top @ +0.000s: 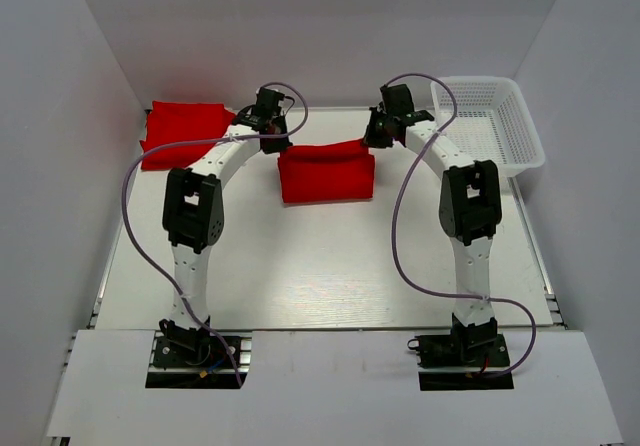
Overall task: Fold and stack the t-shirts
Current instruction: Fold the long partially folded tshirt into a neat square
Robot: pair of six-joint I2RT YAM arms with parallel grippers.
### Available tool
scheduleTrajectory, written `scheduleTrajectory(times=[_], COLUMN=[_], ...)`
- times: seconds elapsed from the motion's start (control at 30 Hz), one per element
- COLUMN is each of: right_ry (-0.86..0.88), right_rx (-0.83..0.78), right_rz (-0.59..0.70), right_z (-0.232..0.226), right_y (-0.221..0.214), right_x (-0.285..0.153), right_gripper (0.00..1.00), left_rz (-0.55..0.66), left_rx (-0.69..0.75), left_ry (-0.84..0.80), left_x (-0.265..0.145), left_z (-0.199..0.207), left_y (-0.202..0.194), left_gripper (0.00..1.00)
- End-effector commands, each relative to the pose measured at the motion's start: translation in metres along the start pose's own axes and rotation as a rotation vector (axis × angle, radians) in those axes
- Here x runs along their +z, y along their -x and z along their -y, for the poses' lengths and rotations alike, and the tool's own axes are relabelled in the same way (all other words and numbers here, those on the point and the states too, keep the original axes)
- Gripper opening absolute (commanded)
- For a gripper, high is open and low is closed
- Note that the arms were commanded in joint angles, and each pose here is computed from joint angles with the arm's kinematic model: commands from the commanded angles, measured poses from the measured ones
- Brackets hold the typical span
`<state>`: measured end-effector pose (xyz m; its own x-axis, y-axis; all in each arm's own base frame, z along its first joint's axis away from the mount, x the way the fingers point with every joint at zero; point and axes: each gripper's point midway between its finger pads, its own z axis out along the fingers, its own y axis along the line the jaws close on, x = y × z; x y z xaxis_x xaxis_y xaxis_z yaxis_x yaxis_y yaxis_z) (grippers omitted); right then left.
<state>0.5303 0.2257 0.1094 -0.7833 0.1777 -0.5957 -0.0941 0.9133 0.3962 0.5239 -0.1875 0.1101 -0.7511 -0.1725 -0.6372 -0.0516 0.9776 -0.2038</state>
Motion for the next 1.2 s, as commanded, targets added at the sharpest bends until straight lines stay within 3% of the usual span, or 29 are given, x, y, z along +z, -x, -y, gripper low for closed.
scheduleTrajectory(times=[0.0, 0.23, 0.27, 0.33, 0.37, 0.4, 0.43, 0.47, 0.57, 0.7, 0.8, 0.97, 1.17], right_ry=[0.054, 0.022, 0.027, 0.033, 0.046, 0.069, 0.08, 0.119, 0.146, 0.122, 0.089, 0.055, 0.026], right_rx=[0.011, 0.052, 0.051, 0.05, 0.037, 0.025, 0.006, -0.007, -0.057, -0.078, -0.086, -0.106, -0.111], right_rz=[0.053, 0.071, 0.074, 0.078, 0.092, 0.092, 0.099, 0.099, 0.131, 0.164, 0.131, 0.117, 0.077], right_z=[-0.005, 0.004, 0.002, 0.003, -0.001, -0.006, -0.008, -0.017, -0.027, -0.026, -0.016, -0.004, 0.012], right_y=[0.024, 0.028, 0.029, 0.031, 0.036, 0.038, 0.042, 0.046, 0.056, 0.057, 0.035, 0.012, -0.03], right_x=[0.005, 0.01, 0.01, 0.01, 0.009, 0.007, 0.005, -0.001, -0.017, -0.042, -0.051, -0.074, -0.106], right_gripper=[0.0, 0.0, 0.0, 0.17, 0.35, 0.46, 0.57, 0.9, 0.9, 0.9, 0.9, 0.9, 0.9], left_rz=[0.057, 0.048, 0.051, 0.055, 0.064, 0.073, 0.072, 0.085, 0.133, 0.114, 0.1, -0.005, -0.04], left_rx=[-0.017, -0.022, -0.014, -0.014, -0.022, -0.023, -0.023, -0.03, -0.021, 0.007, 0.031, 0.112, 0.092], left_ry=[-0.022, -0.053, -0.054, -0.056, -0.052, -0.055, -0.045, -0.044, -0.048, -0.1, -0.117, -0.161, -0.169], left_x=[0.006, 0.022, 0.024, 0.021, 0.019, 0.017, 0.016, 0.011, -0.011, -0.03, -0.04, -0.028, -0.019], left_z=[-0.001, 0.003, 0.003, 0.004, 0.0, 0.002, 0.0, -0.003, -0.002, 0.002, 0.001, 0.003, -0.001], left_y=[0.022, 0.024, 0.025, 0.029, 0.036, 0.039, 0.04, 0.047, 0.061, 0.051, 0.043, 0.003, -0.019], left_gripper=[0.0, 0.0, 0.12, 0.3, 0.72, 0.96, 1.0, 1.0, 1.0, 1.0, 1.0, 1.0, 1.0])
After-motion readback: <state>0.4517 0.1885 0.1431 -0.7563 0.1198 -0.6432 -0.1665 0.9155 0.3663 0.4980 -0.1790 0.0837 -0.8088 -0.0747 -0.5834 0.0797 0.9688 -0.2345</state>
